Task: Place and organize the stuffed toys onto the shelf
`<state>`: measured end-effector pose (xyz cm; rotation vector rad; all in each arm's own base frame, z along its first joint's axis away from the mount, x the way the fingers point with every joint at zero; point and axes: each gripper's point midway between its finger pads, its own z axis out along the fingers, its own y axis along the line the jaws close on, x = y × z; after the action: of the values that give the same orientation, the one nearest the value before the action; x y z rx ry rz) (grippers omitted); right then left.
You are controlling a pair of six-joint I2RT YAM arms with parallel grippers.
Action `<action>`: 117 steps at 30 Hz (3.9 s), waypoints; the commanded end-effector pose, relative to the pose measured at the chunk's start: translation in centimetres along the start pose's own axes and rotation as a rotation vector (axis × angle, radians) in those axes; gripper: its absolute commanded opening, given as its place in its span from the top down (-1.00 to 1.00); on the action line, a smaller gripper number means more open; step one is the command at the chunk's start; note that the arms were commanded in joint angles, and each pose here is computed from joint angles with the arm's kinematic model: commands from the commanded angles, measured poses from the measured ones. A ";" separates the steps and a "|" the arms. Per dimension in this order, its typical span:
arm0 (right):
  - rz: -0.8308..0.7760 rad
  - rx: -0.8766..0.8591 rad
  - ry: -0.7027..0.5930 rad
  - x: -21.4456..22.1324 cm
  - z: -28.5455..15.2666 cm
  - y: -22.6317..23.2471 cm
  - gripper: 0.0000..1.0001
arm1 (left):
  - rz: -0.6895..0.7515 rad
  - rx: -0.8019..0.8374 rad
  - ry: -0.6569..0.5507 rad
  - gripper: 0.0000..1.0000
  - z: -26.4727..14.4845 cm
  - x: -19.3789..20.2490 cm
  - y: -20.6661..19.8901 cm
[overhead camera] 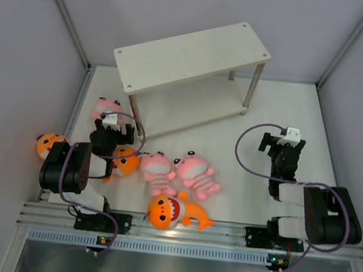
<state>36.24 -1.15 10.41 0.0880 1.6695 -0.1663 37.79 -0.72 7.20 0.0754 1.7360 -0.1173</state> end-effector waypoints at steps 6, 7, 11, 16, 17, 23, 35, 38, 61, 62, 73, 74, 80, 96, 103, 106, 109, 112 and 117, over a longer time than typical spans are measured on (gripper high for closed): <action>0.383 0.020 -0.274 -12.9 -4.2 -1.5 -0.99 | 0.010 0.061 -0.071 -0.98 0.5 -2.1 -1.4; 0.401 -0.029 -0.289 -14.1 -4.7 -0.8 -0.99 | -0.006 0.055 -0.065 -0.98 0.5 -2.3 -1.3; 0.396 -0.306 -0.201 -16.1 -7.1 3.8 -0.99 | -0.087 0.008 0.036 -0.97 0.6 -5.0 1.2; 0.418 -0.438 0.077 -13.2 -9.3 6.7 -0.70 | 0.045 0.053 0.128 -0.96 -2.2 -5.0 1.6; 0.419 -0.509 0.125 -12.5 -10.1 8.0 -0.65 | 0.038 0.075 0.172 -0.95 -3.2 -4.0 0.9; 0.293 -0.627 0.462 -6.9 -14.4 11.7 -0.52 | 0.098 0.064 0.412 -0.93 -9.1 -4.3 0.6; 0.061 -0.980 0.527 -3.8 -23.5 19.0 -0.38 | 0.206 -0.214 0.610 -0.97 -21.5 -9.8 3.1; -0.015 -0.931 0.575 -1.8 -23.8 19.7 -0.39 | 0.214 -0.217 0.544 -0.97 -23.0 -10.5 2.4; -0.123 -0.917 0.523 -6.6 -23.2 22.5 1.00 | 0.211 -0.247 0.531 -0.97 -23.9 -9.7 2.7; -0.096 -0.935 0.448 -10.9 -23.3 22.6 1.00 | 0.214 -0.245 0.529 -0.97 -23.9 -9.7 2.7; -0.120 -0.892 0.181 -30.7 -19.1 21.2 1.00 | 0.222 -0.238 0.515 -0.97 -23.9 -10.0 2.5; -0.087 -0.854 0.154 -33.0 -16.8 20.8 1.00 | 0.222 -0.239 0.514 -0.97 -24.0 -10.0 2.5; -0.102 -0.821 0.163 -36.3 -7.9 22.1 1.00 | 0.224 -0.242 0.497 -0.97 -24.2 -10.1 2.4; 0.092 -0.773 0.214 -34.2 3.5 19.4 0.44 | 0.226 -0.249 0.488 -0.97 -24.5 -10.0 2.4; 0.100 -0.758 0.151 -36.3 2.7 18.3 -0.56 | 0.226 -0.245 0.492 -0.97 -24.3 -9.9 2.4; 0.092 -0.734 0.079 -38.7 1.4 17.2 -0.68 | 0.232 -0.242 0.498 -0.97 -24.3 -9.9 2.5; 0.099 -0.700 -0.007 -41.7 -1.1 15.5 -0.90 | 0.225 -0.258 0.535 -0.97 -23.9 -9.7 3.0; 0.159 -0.683 -0.187 -47.2 -5.5 13.2 -0.99 | 0.211 -0.274 0.641 -0.96 -22.8 -8.9 4.0; 0.210 -0.708 -0.359 -49.9 -12.3 11.1 -0.99 | 0.222 -0.219 0.688 -0.91 -19.2 -10.1 4.7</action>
<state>37.40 15.07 52.03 -0.3069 1.5805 0.5162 18.56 5.96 18.19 0.1251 2.4538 0.2878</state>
